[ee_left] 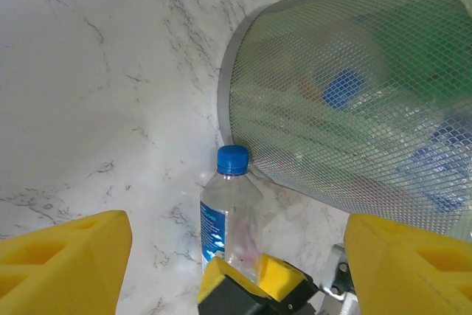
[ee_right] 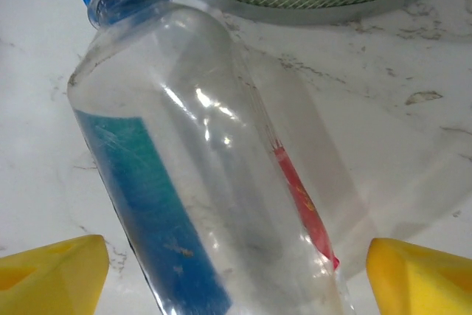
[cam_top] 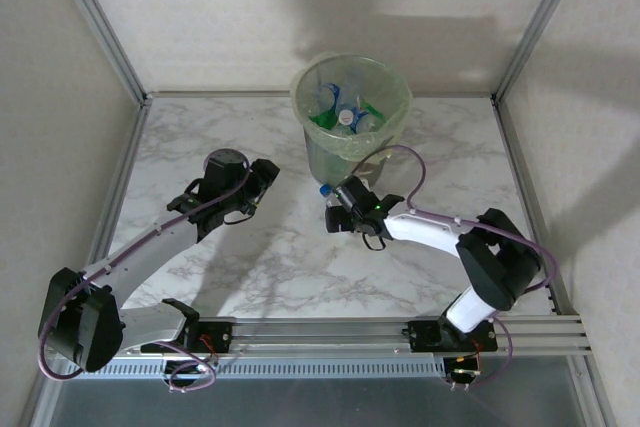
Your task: Put the plastic bottles in the bin
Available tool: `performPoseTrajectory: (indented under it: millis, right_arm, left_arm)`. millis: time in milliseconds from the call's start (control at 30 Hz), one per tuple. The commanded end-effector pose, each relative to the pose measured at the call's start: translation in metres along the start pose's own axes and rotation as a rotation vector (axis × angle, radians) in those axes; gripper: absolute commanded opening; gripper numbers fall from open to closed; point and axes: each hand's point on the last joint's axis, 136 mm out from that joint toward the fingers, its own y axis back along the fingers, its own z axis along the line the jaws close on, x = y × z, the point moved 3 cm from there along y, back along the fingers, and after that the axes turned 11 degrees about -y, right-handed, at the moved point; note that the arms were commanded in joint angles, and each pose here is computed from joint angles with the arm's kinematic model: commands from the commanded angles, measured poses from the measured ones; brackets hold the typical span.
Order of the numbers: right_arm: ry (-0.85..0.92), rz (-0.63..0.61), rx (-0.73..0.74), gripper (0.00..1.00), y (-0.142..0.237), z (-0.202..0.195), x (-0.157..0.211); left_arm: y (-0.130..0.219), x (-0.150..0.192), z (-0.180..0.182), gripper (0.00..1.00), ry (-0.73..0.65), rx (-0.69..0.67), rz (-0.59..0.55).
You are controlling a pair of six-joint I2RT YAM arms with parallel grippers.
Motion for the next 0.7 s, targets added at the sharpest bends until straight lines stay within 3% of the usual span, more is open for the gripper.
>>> performPoseTrajectory:
  millis: [0,100,367,500,667]
  right_arm:
    - [0.067,-0.021,0.017,0.88,-0.003,0.013,-0.005]
    - [0.088,-0.009,0.039,0.84,-0.012,0.019,-0.003]
    - [0.122,0.020,0.078,0.62,-0.022,0.027,0.010]
    - [0.124,-0.003,0.065,0.52,-0.010,0.036,0.009]
    - [0.105,-0.037,0.050,0.46,0.015,0.042,0.008]
  left_arm:
    - [0.008,-0.006,0.004,0.76,0.013,-0.002,-0.031]
    - [0.010,-0.006,0.005,0.76,0.015,0.000,-0.033]
    - [0.012,-0.006,0.009,0.76,0.019,-0.003,-0.038]
    - [0.011,-0.007,0.010,0.76,0.022,-0.006,-0.039]
    - [0.009,-0.006,0.010,0.76,0.022,-0.005,-0.035]
